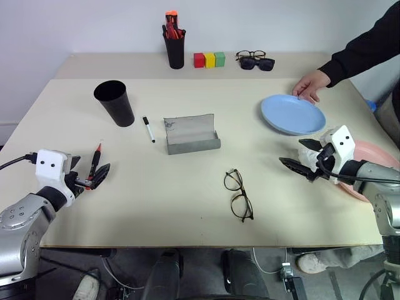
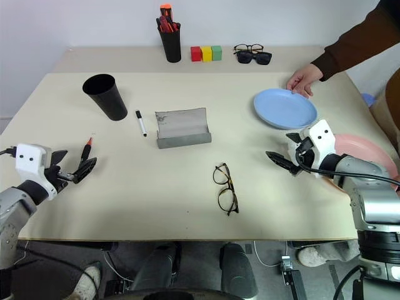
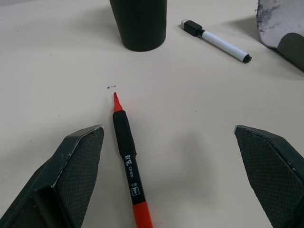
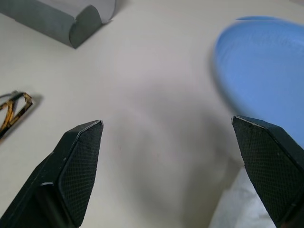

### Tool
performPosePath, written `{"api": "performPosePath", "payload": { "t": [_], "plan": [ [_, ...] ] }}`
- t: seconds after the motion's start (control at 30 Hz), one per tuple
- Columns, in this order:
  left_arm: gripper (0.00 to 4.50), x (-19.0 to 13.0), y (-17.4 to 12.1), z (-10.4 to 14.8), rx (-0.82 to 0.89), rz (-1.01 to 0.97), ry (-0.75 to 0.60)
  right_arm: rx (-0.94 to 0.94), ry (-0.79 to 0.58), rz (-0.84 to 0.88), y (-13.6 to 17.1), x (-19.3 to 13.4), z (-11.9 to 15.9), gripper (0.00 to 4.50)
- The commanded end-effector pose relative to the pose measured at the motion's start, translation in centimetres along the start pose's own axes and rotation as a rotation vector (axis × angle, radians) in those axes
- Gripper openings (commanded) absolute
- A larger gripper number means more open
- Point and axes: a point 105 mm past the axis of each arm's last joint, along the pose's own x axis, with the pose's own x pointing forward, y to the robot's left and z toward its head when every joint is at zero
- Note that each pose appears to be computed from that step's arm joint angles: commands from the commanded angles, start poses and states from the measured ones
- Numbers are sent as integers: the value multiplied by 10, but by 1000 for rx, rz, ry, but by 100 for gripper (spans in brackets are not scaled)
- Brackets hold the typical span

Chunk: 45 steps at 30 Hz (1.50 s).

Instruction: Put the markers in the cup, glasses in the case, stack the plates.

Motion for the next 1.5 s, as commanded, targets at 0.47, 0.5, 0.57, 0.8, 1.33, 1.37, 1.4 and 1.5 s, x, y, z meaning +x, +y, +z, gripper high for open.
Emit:
{"api": "performPosePath", "payload": {
  "t": [0.47, 0.5, 0.57, 0.8, 1.33, 1.37, 1.4, 1.5],
  "plan": [
    [450, 28, 27, 10, -63, 292, 213, -73, -278, 369, 108, 68, 81, 443],
    [450, 31, 28, 9, -78, 310, 256, -64, -293, 395, 119, 70, 85, 443],
    [450, 44, 22, 13, -138, 302, 304, -47, -317, 441, 138, 73, 91, 443],
    [425, 62, 20, 1, -265, 277, 468, -24, -330, 502, 175, 72, 95, 448],
    [3, 33, 111, 123, -126, 753, -279, -25, -360, 492, 177, 75, 104, 450],
    [3, 27, 111, 141, -96, 785, -377, -27, -367, 497, 177, 76, 106, 450],
    [3, 27, 101, 162, -88, 717, -487, -28, -376, 504, 178, 77, 109, 450],
    [3, 41, 57, 208, -8, 486, -692, -34, -408, 530, 184, 83, 118, 450]
  ]
}}
